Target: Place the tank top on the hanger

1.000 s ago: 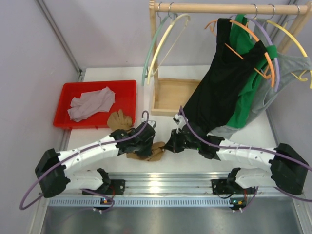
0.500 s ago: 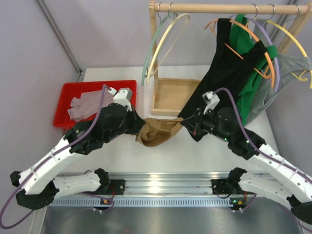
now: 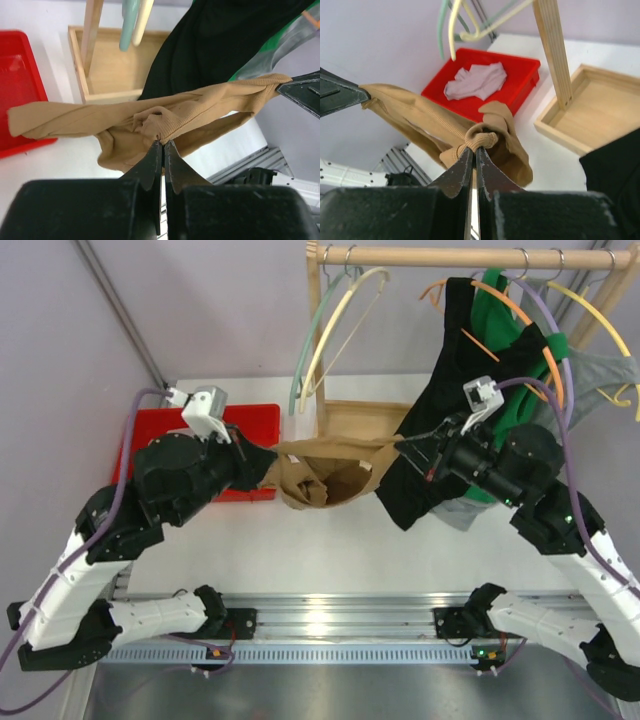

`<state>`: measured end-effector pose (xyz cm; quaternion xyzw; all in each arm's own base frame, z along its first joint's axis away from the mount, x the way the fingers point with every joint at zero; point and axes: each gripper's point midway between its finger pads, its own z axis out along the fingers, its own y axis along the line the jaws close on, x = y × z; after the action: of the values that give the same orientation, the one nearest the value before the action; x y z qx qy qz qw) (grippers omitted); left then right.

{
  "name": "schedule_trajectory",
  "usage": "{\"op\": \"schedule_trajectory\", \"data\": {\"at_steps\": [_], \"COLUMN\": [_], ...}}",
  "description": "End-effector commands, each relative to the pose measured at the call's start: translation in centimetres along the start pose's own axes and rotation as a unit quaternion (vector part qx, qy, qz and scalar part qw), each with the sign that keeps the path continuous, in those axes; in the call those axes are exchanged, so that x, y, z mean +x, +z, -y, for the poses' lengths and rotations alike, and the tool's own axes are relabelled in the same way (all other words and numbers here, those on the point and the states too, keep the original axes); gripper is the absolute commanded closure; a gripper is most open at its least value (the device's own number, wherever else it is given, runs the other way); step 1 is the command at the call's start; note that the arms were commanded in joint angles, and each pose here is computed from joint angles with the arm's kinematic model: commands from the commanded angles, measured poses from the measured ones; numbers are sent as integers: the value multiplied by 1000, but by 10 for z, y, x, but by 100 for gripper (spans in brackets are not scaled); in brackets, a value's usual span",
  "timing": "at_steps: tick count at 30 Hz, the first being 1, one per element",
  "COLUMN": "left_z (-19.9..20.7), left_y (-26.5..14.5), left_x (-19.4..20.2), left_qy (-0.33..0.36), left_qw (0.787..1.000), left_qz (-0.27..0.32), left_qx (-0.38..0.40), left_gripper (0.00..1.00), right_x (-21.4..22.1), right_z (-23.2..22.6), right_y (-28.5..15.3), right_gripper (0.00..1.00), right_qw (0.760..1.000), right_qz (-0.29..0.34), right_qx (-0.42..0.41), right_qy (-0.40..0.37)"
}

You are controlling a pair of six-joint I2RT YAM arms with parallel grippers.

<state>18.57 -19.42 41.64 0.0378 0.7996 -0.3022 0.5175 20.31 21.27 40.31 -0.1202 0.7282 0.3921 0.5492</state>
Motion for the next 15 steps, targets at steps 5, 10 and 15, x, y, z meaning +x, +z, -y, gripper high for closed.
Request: {"op": "schedule_trajectory", "data": {"at_steps": [5,10,15], "left_z": [22,31,26], "left_y": [-26,-29,-25], "left_x": [-72,-89,-86], "left_qy": [19,21,20], "left_qw": [994,990,992], "left_qz": [105,127,121], "left_qx": [37,48,31], "left_gripper": [100,100,100], "right_x": [-95,-121,-127], "right_z": [-35,-42,-43], "right_y": [-19,-17,-12], "right_gripper": [100,100,100], "right_qw": [994,992,992], "right_qz": [99,116,113], "right_qx": [-22,-18,-13], "right_qy": [-39,-51,-57]}}
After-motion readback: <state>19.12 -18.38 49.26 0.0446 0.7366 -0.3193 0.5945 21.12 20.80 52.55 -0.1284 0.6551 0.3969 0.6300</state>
